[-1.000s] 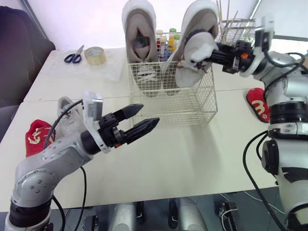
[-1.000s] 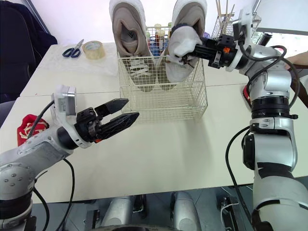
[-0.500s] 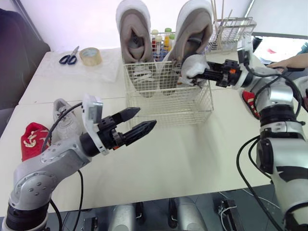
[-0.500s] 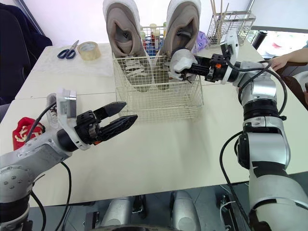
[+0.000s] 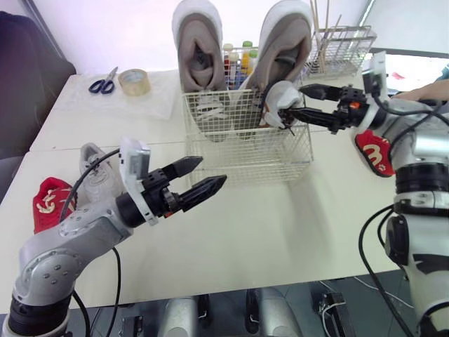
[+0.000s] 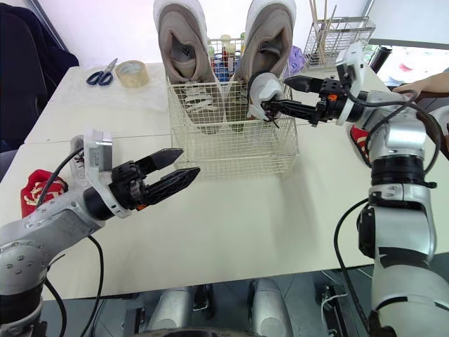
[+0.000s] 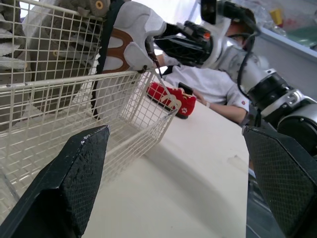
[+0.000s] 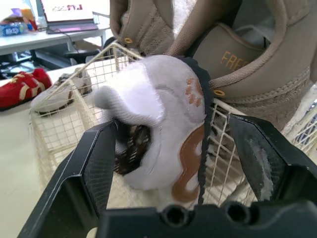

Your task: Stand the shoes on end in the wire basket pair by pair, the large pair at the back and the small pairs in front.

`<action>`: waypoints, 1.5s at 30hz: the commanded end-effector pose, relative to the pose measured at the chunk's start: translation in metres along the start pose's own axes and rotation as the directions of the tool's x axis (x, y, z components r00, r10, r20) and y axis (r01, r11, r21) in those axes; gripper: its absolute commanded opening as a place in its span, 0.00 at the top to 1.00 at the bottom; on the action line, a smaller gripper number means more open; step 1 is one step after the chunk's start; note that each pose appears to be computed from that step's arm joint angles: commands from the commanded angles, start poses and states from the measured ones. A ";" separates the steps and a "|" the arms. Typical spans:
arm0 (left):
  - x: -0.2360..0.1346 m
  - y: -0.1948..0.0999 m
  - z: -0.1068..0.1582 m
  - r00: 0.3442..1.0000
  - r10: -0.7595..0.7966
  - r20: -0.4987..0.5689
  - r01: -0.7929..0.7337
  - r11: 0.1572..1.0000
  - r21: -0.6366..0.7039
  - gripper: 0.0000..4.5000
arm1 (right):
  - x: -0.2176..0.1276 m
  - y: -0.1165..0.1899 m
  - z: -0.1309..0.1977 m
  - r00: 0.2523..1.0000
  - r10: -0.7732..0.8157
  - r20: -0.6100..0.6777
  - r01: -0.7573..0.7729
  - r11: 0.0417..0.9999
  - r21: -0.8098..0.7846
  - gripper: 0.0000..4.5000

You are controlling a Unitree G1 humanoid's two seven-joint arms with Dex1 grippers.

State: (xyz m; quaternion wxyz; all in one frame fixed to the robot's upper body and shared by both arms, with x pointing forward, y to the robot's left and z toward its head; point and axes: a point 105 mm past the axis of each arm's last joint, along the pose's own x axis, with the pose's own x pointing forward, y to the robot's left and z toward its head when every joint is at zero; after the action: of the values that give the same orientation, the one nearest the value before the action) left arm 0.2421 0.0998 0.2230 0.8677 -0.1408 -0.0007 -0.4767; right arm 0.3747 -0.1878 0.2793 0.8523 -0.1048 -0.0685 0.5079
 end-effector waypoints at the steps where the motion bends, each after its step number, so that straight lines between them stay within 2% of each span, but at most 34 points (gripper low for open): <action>1: -0.005 0.003 0.002 1.000 0.019 -0.003 -0.019 0.999 0.029 0.00 | -0.013 0.018 0.032 1.000 0.007 0.013 -0.006 0.998 -0.061 0.15; 4: -0.009 0.006 0.005 0.999 0.051 -0.009 -0.051 0.998 0.034 0.00 | -0.026 0.025 0.042 0.999 -0.033 -0.039 0.030 0.996 -0.083 0.15; 6: -0.019 0.003 0.022 0.998 0.035 0.061 -0.033 0.999 -0.026 0.00 | -0.039 0.027 0.068 0.998 -0.055 -0.029 0.052 0.994 -0.095 0.14; 7: -0.027 0.004 0.035 0.994 0.044 0.103 -0.040 0.998 -0.044 0.00 | -0.043 0.030 0.088 0.999 -0.050 0.017 0.052 0.992 -0.114 0.14; 8: -0.034 0.007 0.046 0.989 0.060 0.135 -0.053 0.997 -0.050 0.00 | -0.046 0.031 0.104 0.997 -0.051 0.053 0.058 0.988 -0.142 0.02; 12: -0.066 0.036 0.069 0.954 0.246 0.174 -0.248 0.969 -0.005 0.00 | -0.035 0.043 0.139 0.986 0.016 0.165 0.016 0.982 -0.189 0.01; 14: -0.083 0.056 0.075 0.910 0.376 0.176 -0.382 0.924 0.004 0.00 | -0.024 0.055 0.149 0.970 0.091 0.227 -0.061 0.989 -0.135 0.01; 16: -0.121 0.092 0.084 0.781 0.596 0.186 -0.609 0.793 0.018 0.00 | 0.002 0.094 0.146 0.920 0.313 0.237 -0.302 0.950 -0.082 0.01; 17: -0.133 0.101 0.087 0.736 0.649 0.191 -0.665 0.747 0.023 0.00 | 0.008 0.106 0.145 0.894 0.376 0.243 -0.371 0.926 -0.069 0.01; 22: -0.166 0.139 0.074 0.675 0.736 0.054 -0.736 0.677 -0.013 0.00 | 0.038 0.139 0.114 0.820 0.553 0.149 -0.553 0.832 -0.048 0.01; 24: -0.166 0.150 0.070 0.706 0.708 0.012 -0.706 0.706 -0.050 0.00 | 0.045 0.146 0.115 0.783 0.595 0.183 -0.602 0.798 -0.019 0.01; 26: -0.172 0.168 0.055 0.701 0.702 -0.121 -0.712 0.698 -0.074 0.00 | 0.052 0.158 0.102 0.747 0.652 0.129 -0.656 0.754 -0.010 0.01; 29: -0.185 0.188 0.043 0.669 0.705 -0.236 -0.735 0.673 -0.075 0.00 | 0.061 0.164 0.084 0.753 0.657 0.033 -0.656 0.754 -0.040 0.01; 33: -0.191 0.200 0.035 0.631 0.687 -0.360 -0.744 0.667 -0.032 0.00 | 0.070 0.167 0.073 0.778 0.627 -0.040 -0.628 0.772 -0.096 0.01; 42: -0.196 0.212 0.035 0.629 0.631 -0.454 -0.727 0.685 -0.056 0.00 | 0.066 0.168 0.055 0.818 0.569 -0.085 -0.575 0.813 -0.094 0.01; 45: -0.198 0.207 0.029 0.639 0.566 -0.520 -0.689 0.723 -0.059 0.00 | 0.056 0.165 0.054 0.819 0.564 -0.104 -0.572 0.816 -0.077 0.01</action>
State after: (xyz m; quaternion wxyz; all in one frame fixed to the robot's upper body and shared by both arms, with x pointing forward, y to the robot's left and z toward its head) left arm 0.3164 0.3684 0.1694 0.9299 -0.1316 0.3057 -0.1564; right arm 0.2553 -0.0506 0.2802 0.6587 -0.1737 -0.0081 0.7320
